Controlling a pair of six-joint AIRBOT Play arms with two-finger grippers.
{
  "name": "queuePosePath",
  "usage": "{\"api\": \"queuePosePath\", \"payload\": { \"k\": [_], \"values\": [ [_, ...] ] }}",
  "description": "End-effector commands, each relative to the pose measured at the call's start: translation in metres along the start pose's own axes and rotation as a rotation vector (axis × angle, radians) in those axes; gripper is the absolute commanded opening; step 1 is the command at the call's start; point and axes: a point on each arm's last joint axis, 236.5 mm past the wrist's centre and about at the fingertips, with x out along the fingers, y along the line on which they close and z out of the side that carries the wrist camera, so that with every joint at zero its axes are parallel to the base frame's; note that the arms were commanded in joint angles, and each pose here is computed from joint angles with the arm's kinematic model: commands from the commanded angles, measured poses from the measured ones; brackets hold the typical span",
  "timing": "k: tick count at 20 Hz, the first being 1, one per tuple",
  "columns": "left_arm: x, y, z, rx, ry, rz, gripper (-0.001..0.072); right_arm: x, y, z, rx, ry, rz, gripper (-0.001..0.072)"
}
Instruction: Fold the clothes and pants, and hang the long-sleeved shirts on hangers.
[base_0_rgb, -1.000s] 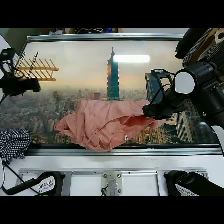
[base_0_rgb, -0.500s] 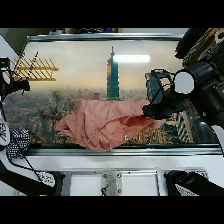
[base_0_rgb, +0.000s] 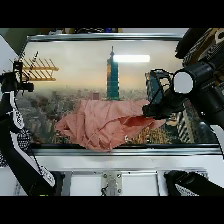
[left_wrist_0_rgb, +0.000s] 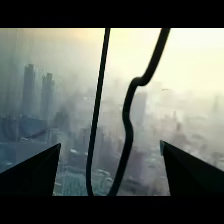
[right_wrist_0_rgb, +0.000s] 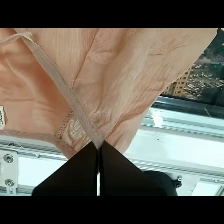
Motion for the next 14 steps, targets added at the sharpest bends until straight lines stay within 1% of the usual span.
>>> {"api": "queuePosePath", "payload": {
  "k": [1,10,11,12,13,14],
  "values": [
    [0.022,0.0,-0.004,0.049,-0.018,0.006,0.0692,0.0,0.0,0.0,0.0,0.001,0.0,0.001],
    [0.026,0.007,0.014,0.043,-0.111,0.03,0.069,0.0,0.0,0.0,0.0,0.001,0.0,0.001],
    [0.026,0.008,0.015,0.043,-0.115,0.031,0.0653,0.0,0.0,0.0,0.0,0.001,0.0,0.001],
    [0.025,0.008,0.016,0.043,-0.12,0.032,0.0489,0.0,0.0,0.0,0.0,0.001,0.0,0.0009],
    [0.025,0.008,0.016,0.043,-0.12,0.032,0.0348,0.0,0.0,0.0,0.0,0.001,0.0,0.001],
    [0.025,0.008,0.016,0.043,-0.119,0.032,0.0177,0.0,0.0,0.0,0.0,0.001,0.0,0.001]
  ]
}}
